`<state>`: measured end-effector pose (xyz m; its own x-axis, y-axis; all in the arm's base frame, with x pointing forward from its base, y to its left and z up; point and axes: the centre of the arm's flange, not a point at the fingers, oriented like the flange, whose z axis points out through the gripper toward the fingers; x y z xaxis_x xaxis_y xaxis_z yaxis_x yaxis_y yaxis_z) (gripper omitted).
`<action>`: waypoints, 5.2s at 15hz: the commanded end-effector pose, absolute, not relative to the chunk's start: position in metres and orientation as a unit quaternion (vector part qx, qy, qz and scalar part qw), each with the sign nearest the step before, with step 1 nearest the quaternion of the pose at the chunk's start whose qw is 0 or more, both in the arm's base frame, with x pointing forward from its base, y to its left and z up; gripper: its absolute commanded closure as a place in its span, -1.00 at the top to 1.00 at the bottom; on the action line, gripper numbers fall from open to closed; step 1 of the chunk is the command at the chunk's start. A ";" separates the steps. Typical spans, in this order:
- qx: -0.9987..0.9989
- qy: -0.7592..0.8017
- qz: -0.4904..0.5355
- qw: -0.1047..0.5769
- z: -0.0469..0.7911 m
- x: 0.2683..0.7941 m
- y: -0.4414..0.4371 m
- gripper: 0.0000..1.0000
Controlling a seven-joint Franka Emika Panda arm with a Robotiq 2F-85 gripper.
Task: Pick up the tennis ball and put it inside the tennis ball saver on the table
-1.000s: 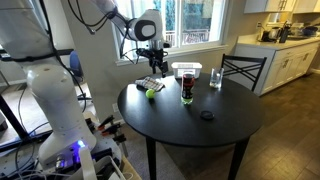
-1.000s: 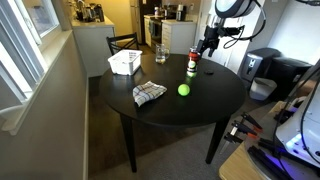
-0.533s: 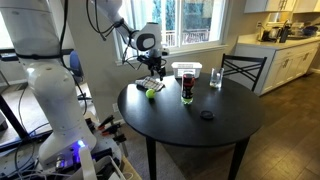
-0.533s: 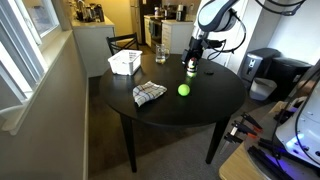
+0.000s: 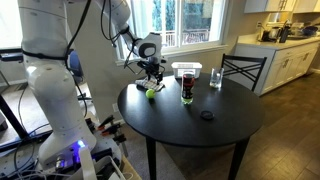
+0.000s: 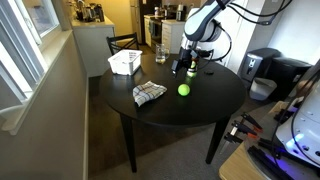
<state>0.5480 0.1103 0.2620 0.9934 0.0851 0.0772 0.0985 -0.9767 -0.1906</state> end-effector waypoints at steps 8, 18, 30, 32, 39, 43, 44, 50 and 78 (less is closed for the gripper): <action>-0.987 -0.088 0.053 0.123 0.237 0.533 0.128 1.00; -0.988 -0.124 0.054 0.081 0.261 0.525 0.122 1.00; -0.987 -0.111 0.066 0.093 0.239 0.532 0.122 1.00; -0.987 -0.112 0.066 0.093 0.239 0.532 0.122 1.00; -0.987 -0.095 0.077 0.109 0.209 0.528 0.109 1.00; -0.988 -0.087 0.084 0.099 0.196 0.526 0.103 1.00; -0.988 -0.087 0.083 0.098 0.196 0.527 0.102 1.00; -0.990 -0.088 0.071 0.082 0.193 0.529 0.096 1.00; -0.986 -0.165 -0.028 -0.003 0.319 0.472 0.109 -0.22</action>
<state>0.4860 0.1211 0.2965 0.9381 0.3464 0.0067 0.3462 -0.9367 -0.0512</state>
